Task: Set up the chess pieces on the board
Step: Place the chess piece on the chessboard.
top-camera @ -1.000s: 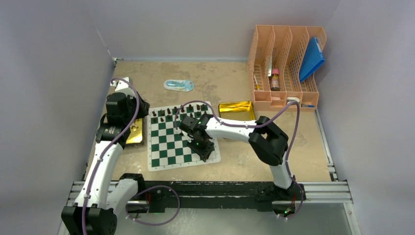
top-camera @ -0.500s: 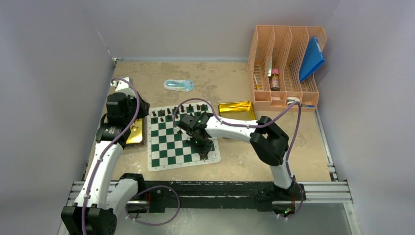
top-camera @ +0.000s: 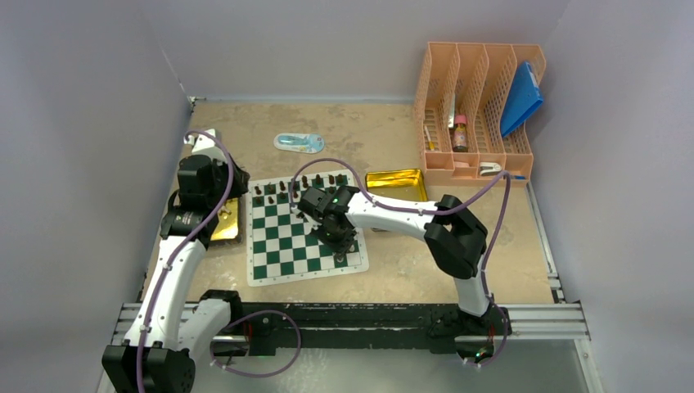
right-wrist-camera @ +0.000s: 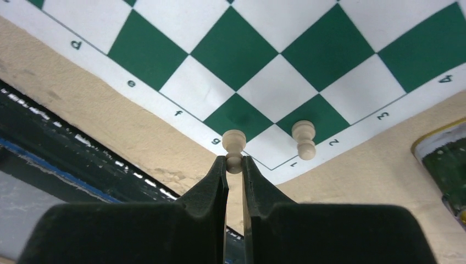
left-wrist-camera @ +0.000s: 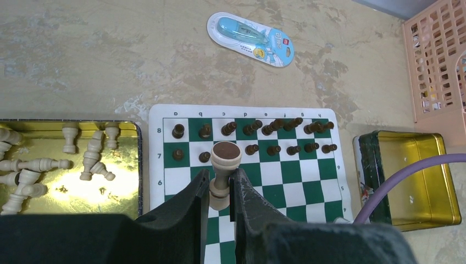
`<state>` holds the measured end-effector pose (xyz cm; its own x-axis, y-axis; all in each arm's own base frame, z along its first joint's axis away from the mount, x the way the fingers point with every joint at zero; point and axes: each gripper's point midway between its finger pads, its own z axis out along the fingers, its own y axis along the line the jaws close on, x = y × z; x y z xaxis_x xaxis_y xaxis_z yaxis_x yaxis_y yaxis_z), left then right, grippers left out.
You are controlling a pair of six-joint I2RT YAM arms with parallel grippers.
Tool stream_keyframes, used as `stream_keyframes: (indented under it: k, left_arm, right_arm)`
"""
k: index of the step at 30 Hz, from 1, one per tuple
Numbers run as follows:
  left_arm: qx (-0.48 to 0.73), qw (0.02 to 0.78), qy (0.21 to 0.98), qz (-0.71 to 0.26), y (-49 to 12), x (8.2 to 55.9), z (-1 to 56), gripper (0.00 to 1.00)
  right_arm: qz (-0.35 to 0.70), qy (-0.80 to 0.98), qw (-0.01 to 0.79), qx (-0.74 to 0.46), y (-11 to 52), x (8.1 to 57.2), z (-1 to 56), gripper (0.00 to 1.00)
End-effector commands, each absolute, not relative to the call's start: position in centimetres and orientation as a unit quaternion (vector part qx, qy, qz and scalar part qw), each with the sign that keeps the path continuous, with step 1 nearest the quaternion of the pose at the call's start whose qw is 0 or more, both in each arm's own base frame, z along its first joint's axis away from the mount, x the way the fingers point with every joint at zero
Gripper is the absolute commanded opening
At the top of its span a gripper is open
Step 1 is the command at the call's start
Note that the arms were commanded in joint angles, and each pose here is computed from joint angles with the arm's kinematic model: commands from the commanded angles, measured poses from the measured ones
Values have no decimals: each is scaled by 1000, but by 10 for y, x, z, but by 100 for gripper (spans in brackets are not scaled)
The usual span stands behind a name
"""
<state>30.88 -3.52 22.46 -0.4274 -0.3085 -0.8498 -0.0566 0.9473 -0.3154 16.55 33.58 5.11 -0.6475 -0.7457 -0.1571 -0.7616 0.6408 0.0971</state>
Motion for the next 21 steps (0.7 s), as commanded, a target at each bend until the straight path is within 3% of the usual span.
stream_keyframes:
  k: [1,21]
  left_arm:
    - [-102,561,813,-119,-35,312,255,11]
    - [-102,560,813,-124,-37,313,256,11]
  right_arm:
    - [59,908,82,-407,336,178,68,11]
    - [39,908,91,-407,342,196,54,13]
